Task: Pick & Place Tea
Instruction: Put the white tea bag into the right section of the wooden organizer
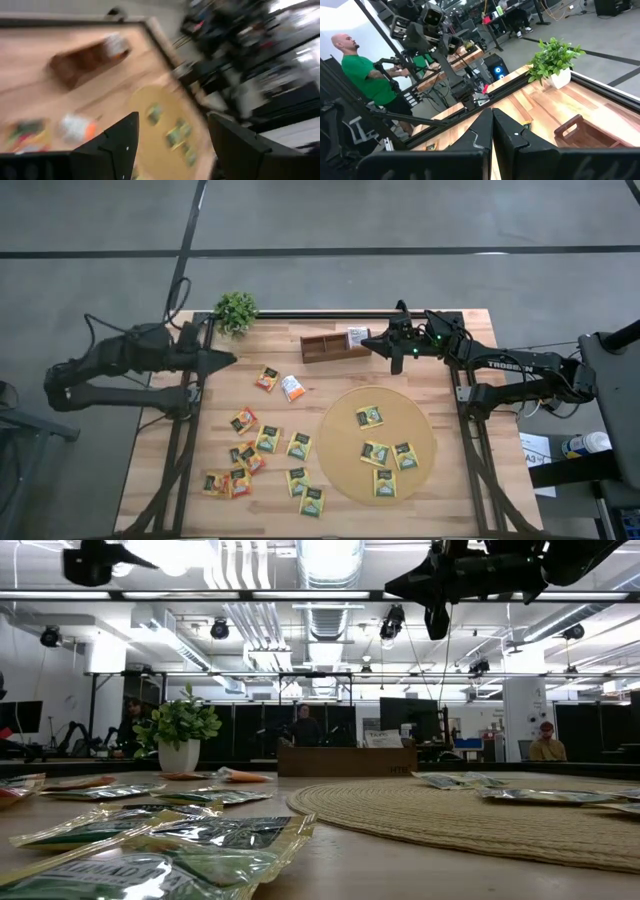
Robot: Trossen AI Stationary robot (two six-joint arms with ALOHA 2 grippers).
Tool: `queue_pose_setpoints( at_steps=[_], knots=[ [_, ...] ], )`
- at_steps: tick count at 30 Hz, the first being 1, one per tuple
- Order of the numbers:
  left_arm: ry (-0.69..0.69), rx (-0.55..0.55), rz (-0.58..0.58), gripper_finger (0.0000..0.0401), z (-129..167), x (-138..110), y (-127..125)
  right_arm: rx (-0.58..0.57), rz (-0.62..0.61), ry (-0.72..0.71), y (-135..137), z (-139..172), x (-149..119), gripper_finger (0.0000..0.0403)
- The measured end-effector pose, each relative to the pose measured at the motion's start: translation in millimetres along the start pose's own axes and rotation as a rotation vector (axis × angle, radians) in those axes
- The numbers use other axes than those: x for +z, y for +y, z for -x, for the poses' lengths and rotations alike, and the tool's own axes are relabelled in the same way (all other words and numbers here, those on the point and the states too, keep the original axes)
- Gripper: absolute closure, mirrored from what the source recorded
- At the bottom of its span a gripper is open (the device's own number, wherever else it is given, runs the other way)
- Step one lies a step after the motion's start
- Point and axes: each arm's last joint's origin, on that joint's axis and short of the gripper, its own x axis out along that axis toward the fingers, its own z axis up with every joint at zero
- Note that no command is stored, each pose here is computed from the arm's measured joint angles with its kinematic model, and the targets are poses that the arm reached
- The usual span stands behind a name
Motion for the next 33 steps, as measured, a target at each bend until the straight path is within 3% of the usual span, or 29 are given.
queue_pose_setpoints(
  at_steps=[6, 17, 23, 27, 33],
  knots=[
    [0.138, 0.147, 0.035, 0.0168, -19.3, -3.7, 0.8, -0.001, 0.023, 0.0, 0.0, 0.0, 0.0, 0.0394],
    [0.401, 0.459, 0.029, 0.0168, -113.5, -15.5, 24.0, 0.0, 0.024, -0.007, 1.2, -0.4, 2.4, 0.0394],
    [0.483, 0.518, 0.036, 0.0168, -146.9, -3.9, 46.6, 0.0, 0.033, -0.026, 3.9, -0.9, 8.1, 0.0394],
    [0.465, 0.466, 0.034, 0.0168, -156.6, 10.5, 55.4, 0.0, 0.027, -0.031, 4.5, -1.0, 9.4, 0.0394],
    [0.511, 0.446, 0.049, 0.0168, -179.1, 13.0, 69.2, 0.001, 0.024, -0.031, 4.7, -1.0, 9.4, 0.0394]
  ],
)
